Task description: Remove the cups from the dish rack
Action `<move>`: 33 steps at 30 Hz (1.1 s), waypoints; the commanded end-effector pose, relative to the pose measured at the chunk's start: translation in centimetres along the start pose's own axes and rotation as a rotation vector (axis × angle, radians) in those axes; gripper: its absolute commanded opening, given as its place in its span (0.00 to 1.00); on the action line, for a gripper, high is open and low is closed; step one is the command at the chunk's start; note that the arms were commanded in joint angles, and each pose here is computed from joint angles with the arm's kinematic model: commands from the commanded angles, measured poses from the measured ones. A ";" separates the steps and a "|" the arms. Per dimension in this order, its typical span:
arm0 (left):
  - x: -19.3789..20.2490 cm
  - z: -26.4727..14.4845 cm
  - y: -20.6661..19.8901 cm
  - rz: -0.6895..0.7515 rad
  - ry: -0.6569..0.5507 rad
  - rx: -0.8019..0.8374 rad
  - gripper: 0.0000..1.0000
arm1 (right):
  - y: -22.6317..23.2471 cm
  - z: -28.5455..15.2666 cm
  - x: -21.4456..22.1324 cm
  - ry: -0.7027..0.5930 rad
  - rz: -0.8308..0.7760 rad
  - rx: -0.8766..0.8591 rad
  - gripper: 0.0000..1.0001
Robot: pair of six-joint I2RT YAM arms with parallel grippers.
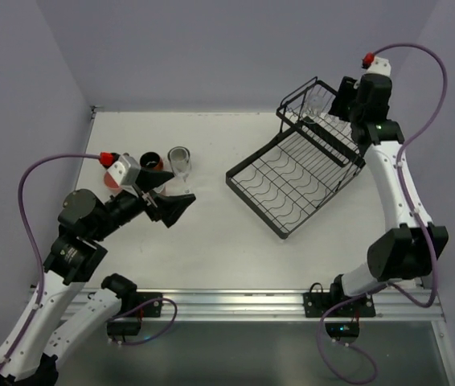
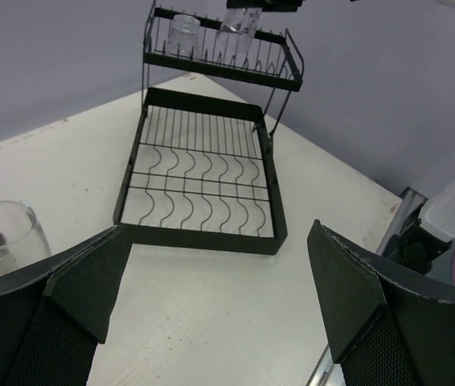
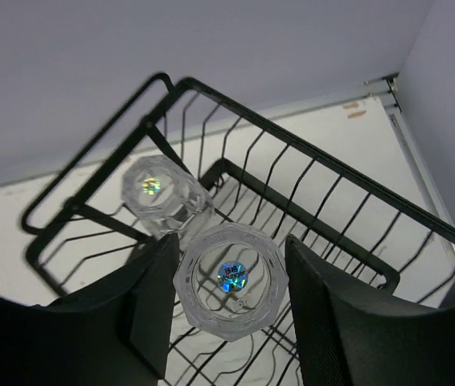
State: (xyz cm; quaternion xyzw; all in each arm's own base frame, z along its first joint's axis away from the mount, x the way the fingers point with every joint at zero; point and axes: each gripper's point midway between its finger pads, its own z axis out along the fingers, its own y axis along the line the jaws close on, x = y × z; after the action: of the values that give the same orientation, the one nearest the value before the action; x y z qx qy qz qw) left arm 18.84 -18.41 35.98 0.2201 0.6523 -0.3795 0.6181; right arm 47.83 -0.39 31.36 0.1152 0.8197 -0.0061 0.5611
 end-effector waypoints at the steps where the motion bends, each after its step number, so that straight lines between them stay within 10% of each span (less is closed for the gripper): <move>1: -3.2 0.1 -2.8 -0.050 -0.089 0.129 1.00 | 1.6 -10.0 -10.0 -0.333 0.144 -0.138 0.20; 9: -2.4 1.1 -6.5 -0.227 -0.055 0.387 1.00 | 12.2 -21.7 -1.5 -0.271 0.422 -0.776 0.18; 14: 0.6 1.9 -7.5 -0.394 -0.016 0.432 0.83 | 16.1 -27.2 5.0 -0.127 0.654 -1.125 0.18; 33: 6.1 6.7 -7.1 -0.499 0.055 0.319 0.78 | 19.3 -29.6 12.9 0.080 0.684 -1.281 0.17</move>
State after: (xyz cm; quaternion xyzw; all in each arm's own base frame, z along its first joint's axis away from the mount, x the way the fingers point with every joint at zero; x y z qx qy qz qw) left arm 16.70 -28.70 29.73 0.1574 0.6662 -0.5962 0.4195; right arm 20.74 24.75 30.32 0.0310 0.6361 0.6279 0.4474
